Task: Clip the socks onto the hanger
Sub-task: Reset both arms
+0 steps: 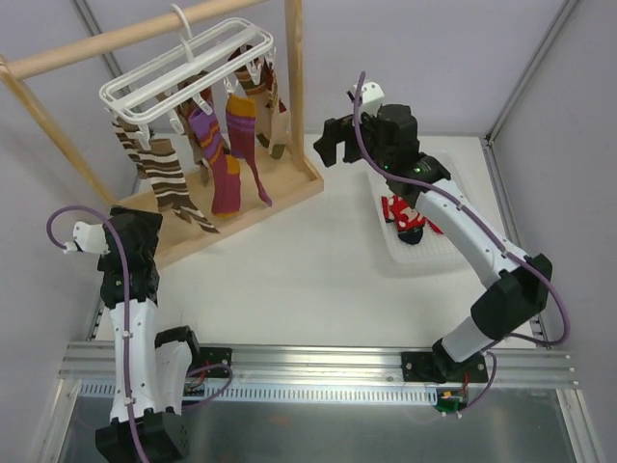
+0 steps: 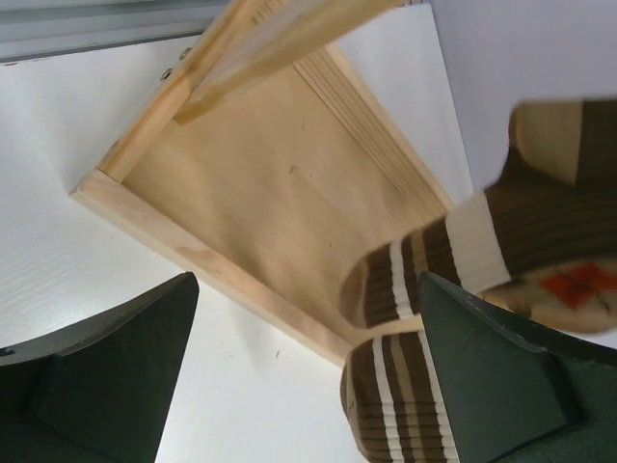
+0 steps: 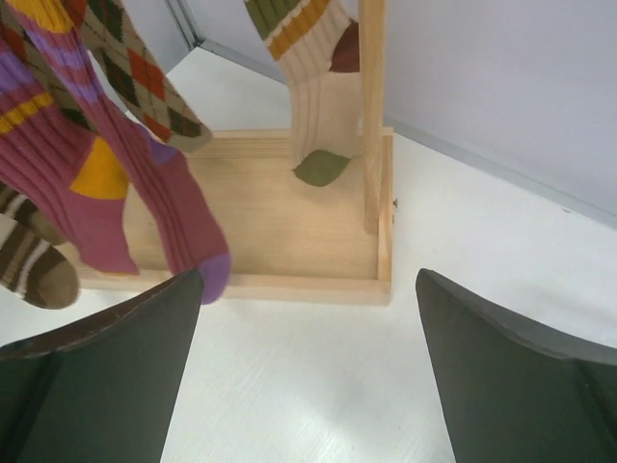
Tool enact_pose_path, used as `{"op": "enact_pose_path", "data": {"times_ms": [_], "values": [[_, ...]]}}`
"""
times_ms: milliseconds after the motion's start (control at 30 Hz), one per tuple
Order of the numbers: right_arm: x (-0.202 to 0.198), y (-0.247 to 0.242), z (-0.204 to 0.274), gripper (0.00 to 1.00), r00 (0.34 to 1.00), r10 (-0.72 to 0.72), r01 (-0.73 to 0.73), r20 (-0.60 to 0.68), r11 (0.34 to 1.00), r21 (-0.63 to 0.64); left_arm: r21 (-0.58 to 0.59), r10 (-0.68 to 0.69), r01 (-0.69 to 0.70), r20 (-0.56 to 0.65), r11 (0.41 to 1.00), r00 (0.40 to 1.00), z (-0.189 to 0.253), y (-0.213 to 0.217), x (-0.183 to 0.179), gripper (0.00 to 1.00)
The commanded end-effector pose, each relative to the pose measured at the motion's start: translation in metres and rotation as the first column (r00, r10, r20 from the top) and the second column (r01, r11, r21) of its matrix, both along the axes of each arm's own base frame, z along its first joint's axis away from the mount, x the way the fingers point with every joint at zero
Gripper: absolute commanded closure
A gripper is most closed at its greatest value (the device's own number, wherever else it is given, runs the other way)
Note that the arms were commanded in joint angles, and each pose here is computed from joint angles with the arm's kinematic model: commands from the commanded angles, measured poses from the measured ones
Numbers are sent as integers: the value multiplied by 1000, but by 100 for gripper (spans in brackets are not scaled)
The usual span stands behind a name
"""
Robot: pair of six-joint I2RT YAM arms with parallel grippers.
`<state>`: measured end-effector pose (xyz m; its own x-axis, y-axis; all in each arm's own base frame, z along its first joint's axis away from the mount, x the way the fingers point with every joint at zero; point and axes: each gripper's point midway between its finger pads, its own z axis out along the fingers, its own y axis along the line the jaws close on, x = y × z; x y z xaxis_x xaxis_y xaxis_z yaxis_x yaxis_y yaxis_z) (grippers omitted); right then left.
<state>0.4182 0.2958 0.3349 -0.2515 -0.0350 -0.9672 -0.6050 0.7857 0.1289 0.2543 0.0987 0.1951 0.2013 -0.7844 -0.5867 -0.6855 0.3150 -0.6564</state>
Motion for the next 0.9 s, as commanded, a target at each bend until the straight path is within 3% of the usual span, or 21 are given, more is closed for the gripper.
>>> {"op": "enact_pose_path", "data": {"times_ms": [0, 100, 167, 233, 300, 433, 533, 667, 733, 867], "values": [[-22, -25, -28, 3, 993, -57, 49, -102, 996, -77, 56, -102, 108, -95, 993, 990, 2, -15, -20, 2], [-38, -45, -56, 3, 979, -114, 92, -171, 986, -137, 102, -151, 160, -94, 982, 984, 15, -23, -28, 1], [-52, -61, -48, 3, 979, -153, 138, -136, 984, -113, 151, -207, 219, -90, 964, 974, 26, -30, -30, 1], [-65, -83, -71, 3, 965, -219, 199, -143, 969, -144, 205, -283, 293, -78, 934, 956, 41, -39, -33, 1], [-82, -104, -53, 3, 958, -271, 262, -98, 960, -96, 247, -356, 359, -56, 900, 933, 53, -51, -35, 1], [-124, -127, -67, 3, 951, -283, 278, -128, 959, -50, 339, -588, 565, -44, 752, 808, 73, -90, -41, 1], [-152, -149, -68, 3, 944, -309, 312, -113, 950, 6, 386, -753, 699, -18, 602, 658, 86, -128, -50, 1], [-178, -179, -68, 3, 920, -381, 387, -95, 920, 57, 493, -877, 771, -34, 403, 479, 106, -160, -65, 1], [-191, -193, -69, 3, 907, -411, 418, -91, 906, 69, 538, -903, 768, -30, 348, 430, 115, -168, -70, 1], [-205, -210, -75, 3, 890, -450, 456, -78, 885, 90, 589, -930, 752, -4, 296, 368, 128, -180, -71, 1]]}}
